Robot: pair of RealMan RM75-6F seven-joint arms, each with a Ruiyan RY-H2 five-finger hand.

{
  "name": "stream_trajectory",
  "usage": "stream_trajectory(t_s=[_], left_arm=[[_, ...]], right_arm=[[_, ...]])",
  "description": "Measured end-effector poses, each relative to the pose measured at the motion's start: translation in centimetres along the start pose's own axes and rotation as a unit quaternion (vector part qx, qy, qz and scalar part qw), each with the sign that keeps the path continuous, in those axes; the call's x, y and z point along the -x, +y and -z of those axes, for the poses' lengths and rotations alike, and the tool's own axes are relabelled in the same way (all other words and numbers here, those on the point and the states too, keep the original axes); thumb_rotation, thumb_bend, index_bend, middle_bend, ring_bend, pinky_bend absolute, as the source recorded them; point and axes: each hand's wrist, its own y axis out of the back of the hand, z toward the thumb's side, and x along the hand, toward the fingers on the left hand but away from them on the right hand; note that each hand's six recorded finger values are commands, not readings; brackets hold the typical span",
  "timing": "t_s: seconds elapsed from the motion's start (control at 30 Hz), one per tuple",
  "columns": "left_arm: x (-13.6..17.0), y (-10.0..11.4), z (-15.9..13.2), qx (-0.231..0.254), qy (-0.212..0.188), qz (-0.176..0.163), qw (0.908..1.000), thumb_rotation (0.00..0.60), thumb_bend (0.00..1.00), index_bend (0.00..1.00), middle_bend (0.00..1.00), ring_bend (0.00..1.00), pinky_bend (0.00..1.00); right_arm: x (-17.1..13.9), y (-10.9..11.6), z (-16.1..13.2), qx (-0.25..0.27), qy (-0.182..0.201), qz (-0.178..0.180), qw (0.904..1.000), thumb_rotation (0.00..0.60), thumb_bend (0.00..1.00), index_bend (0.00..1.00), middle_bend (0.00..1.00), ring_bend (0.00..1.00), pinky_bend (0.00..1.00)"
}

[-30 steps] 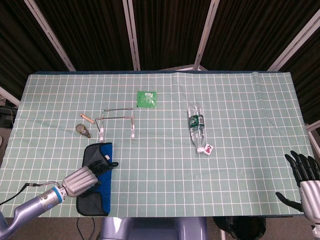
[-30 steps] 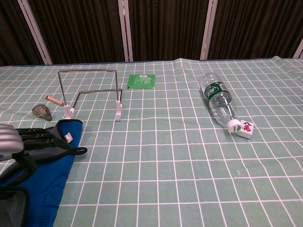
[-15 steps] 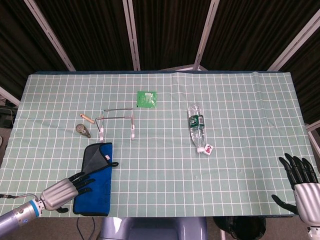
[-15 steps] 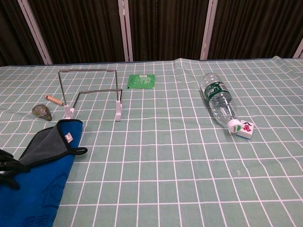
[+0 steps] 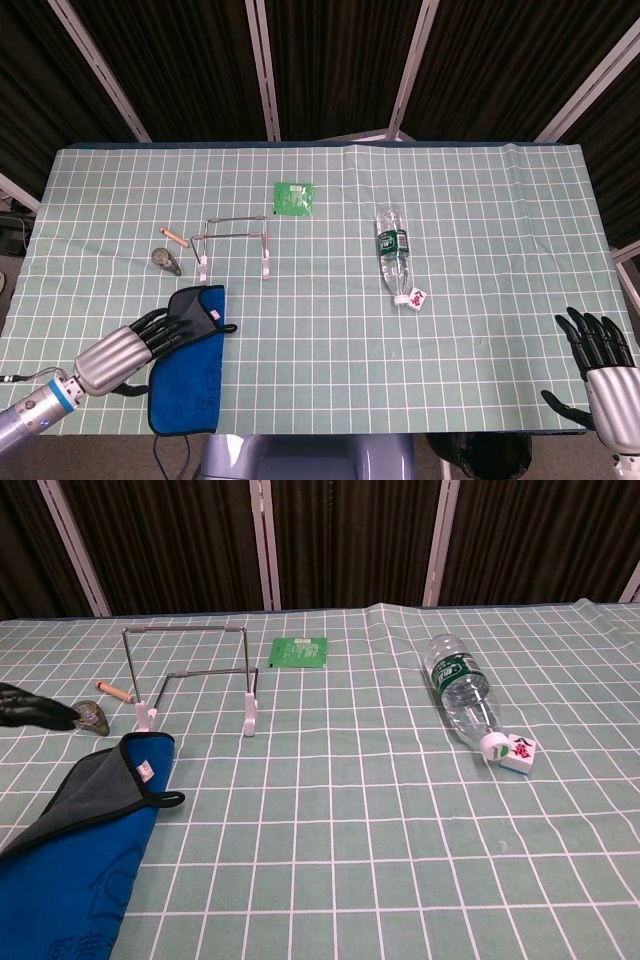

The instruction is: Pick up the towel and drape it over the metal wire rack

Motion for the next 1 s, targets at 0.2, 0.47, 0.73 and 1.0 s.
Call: stream_trajectory(t_s=[0.2,0.47,0.73,1.0], left_arm=[[-4.4,0.0,0.5,-0.042,0.027,0.002,0.9987,0.600,0.22,0.17,0.00,0.00,0.00],[-10.8,-2.6,-1.2,-0.070,0.035,0.031,0.9964,0.600,0.33,0.27,0.00,0.00,0.00],[-13.7,-3.4,-1.5,-0.090,0.048,0.033,0.9943,0.600,0.34,0.31,0.00,0.00,0.00],[-14.4,-3.6,-1.0,-0.098,0.058,0.041,0.9926,0.600,0.36,0.38,0.00,0.00,0.00]], right_arm=[[0.2,-0.1,0.3,0.001,-0.004,-0.002,1.0000,0.600,0.00,0.00,0.00,0.00,0.00],[0.7,-0.1,1.2,0.005,-0.017,-0.005,0.9998,0.600,0.00,0.00,0.00,0.00,0.00],[1.1,-0.4,1.9,0.007,-0.028,-0.013,0.9995,0.600,0.00,0.00,0.00,0.00,0.00],[1.3,-0.5,2.1,0.008,-0.029,-0.016,0.9994,0.600,0.00,0.00,0.00,0.00,0.00]])
